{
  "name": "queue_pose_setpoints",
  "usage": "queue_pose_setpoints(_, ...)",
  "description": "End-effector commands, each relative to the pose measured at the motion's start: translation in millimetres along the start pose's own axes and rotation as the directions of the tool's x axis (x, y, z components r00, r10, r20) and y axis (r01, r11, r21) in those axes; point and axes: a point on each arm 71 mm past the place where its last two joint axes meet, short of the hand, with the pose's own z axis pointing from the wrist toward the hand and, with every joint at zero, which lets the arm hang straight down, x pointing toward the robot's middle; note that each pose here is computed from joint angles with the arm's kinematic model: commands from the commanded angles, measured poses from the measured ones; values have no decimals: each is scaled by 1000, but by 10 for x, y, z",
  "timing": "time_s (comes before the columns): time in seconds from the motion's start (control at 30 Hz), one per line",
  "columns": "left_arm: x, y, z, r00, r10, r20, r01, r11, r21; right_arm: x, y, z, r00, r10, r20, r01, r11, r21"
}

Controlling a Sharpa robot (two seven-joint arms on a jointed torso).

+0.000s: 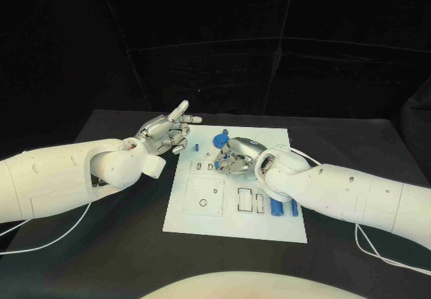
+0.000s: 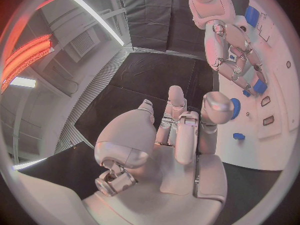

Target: Assemble the parts on the task board

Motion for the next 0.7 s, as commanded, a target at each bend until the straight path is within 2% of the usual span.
queue_pose_setpoints(0.03,14,-15,5,1000,-8,-14,8,1000,10,26,-2,-4,1000,-21,-23,21,1000,9)
queue_pose_setpoints(0.7,24,-5,9,1000,-13,-29,13,1000,-4,19,11,-9,1000,-30,-8,30,999,11)
